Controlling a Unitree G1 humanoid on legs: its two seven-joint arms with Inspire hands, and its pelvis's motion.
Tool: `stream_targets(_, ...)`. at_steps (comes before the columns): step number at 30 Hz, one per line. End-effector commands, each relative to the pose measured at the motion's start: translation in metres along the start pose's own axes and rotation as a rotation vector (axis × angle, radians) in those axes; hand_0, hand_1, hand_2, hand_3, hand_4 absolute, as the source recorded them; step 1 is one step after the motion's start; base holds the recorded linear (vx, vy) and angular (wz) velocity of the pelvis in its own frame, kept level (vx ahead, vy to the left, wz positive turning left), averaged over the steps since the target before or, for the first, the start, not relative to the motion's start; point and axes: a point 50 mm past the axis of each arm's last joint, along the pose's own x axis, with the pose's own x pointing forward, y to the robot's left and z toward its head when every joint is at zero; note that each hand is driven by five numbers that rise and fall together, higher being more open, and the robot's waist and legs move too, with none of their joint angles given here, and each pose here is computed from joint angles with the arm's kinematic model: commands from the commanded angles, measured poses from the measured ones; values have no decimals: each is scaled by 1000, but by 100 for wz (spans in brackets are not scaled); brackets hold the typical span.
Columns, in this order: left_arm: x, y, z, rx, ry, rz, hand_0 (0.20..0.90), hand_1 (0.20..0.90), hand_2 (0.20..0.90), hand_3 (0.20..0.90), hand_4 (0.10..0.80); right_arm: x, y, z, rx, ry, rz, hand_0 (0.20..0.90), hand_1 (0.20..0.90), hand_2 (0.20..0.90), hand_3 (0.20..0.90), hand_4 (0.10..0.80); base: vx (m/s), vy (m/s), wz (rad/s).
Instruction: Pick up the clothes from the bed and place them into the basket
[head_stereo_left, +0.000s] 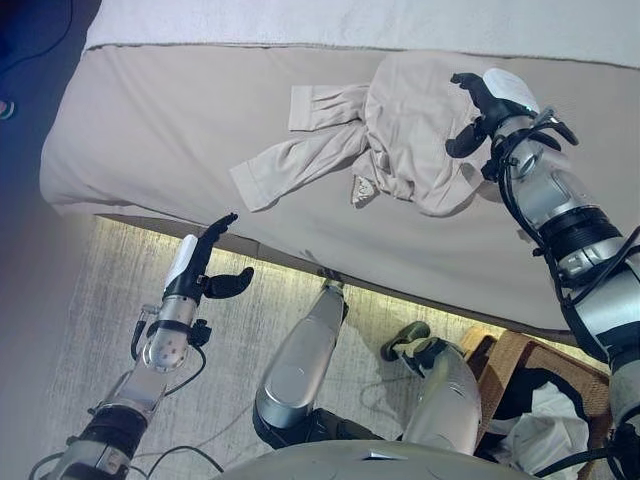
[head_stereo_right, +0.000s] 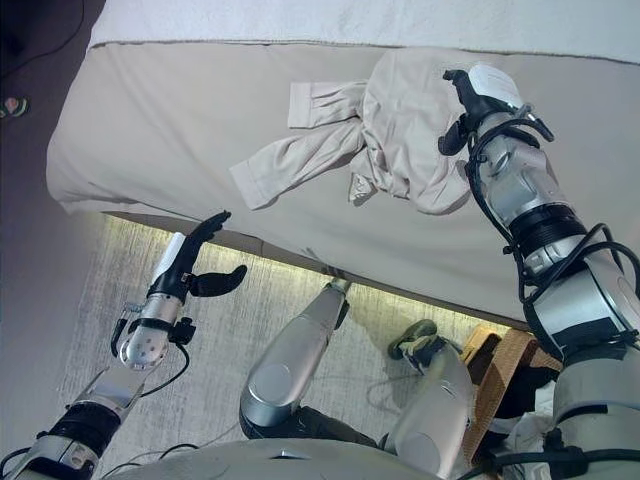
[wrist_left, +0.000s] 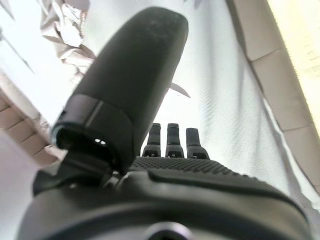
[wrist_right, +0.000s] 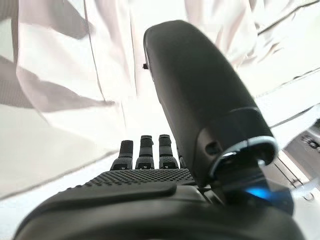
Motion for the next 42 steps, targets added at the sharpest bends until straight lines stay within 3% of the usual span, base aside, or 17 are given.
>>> stream_targets(1,2,31,29,-30,-185,124,900,900,900,900,800,7,-53,33,-29,-105,-175,900,900,900,900,800,-1,24,7)
stream_targets(10,1,29,45,-69,-272,135,900,900,900,900,800,13,-43,23,-64,-32,-137,900,900,900,900,800,4,-2,9)
stream_targets(24,-5,21,55,-112,-323,142,900,900,900,900,800,22,-69,32,-24,-24,-166,900,900,900,900,800,-15,12,5)
stream_targets(26,-5,22,56,-116,-326,149,900,900,900,900,800,23,-70,37,-16,-57,-157,300,300,300,200,100,-27,25,-5)
stream_targets(42,0,22,50,-73,-296,126,900,900,900,900,800,20,-63,44,61,-144,-161,300,300,300,200,100,11,-7,-5)
